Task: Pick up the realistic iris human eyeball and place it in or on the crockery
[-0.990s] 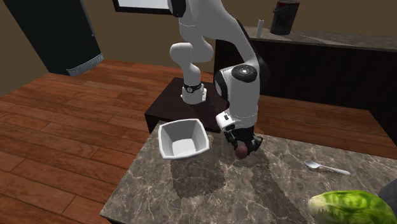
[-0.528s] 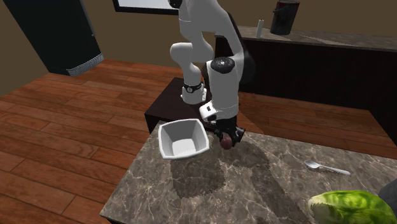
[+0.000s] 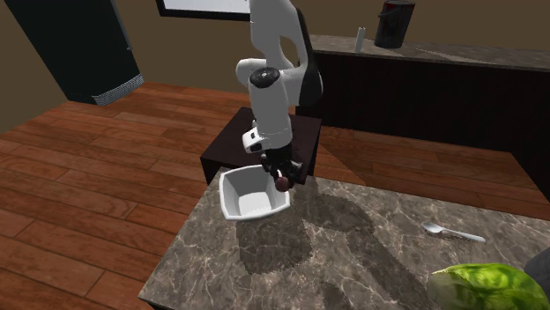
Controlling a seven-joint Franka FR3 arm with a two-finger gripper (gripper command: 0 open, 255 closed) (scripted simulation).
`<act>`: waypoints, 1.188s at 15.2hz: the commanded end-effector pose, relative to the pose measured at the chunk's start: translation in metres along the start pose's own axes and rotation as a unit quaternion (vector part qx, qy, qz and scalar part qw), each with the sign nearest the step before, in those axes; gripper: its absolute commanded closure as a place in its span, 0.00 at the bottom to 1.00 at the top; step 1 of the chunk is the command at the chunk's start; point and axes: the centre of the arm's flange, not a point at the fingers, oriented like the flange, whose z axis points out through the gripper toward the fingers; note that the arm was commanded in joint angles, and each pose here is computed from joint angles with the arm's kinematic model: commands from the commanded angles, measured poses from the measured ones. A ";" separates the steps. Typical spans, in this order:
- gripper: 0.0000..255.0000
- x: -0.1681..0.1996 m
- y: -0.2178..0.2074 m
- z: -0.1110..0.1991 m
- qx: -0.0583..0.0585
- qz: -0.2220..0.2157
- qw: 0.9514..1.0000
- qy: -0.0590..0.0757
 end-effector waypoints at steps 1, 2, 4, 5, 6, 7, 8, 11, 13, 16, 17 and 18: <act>1.00 -0.003 0.026 -0.004 0.000 -0.001 1.000 0.000; 1.00 -0.004 0.039 -0.006 0.000 -0.001 1.000 0.000; 1.00 -0.004 0.065 -0.010 0.000 -0.001 1.000 0.000; 1.00 -0.004 0.078 -0.012 0.000 -0.001 1.000 0.000; 1.00 -0.005 0.091 -0.014 0.000 -0.001 1.000 0.000; 1.00 -0.005 0.104 -0.016 0.000 -0.001 1.000 0.000; 1.00 -0.005 0.121 -0.019 0.000 -0.001 1.000 0.000; 1.00 -0.004 0.123 -0.003 0.000 -0.001 1.000 0.000; 1.00 -0.004 0.124 0.007 0.000 -0.001 1.000 0.000; 1.00 -0.002 0.126 0.023 0.000 -0.001 1.000 0.000; 1.00 -0.002 0.127 0.028 0.000 -0.001 1.000 0.000; 1.00 -0.002 0.128 0.033 0.000 -0.001 1.000 0.000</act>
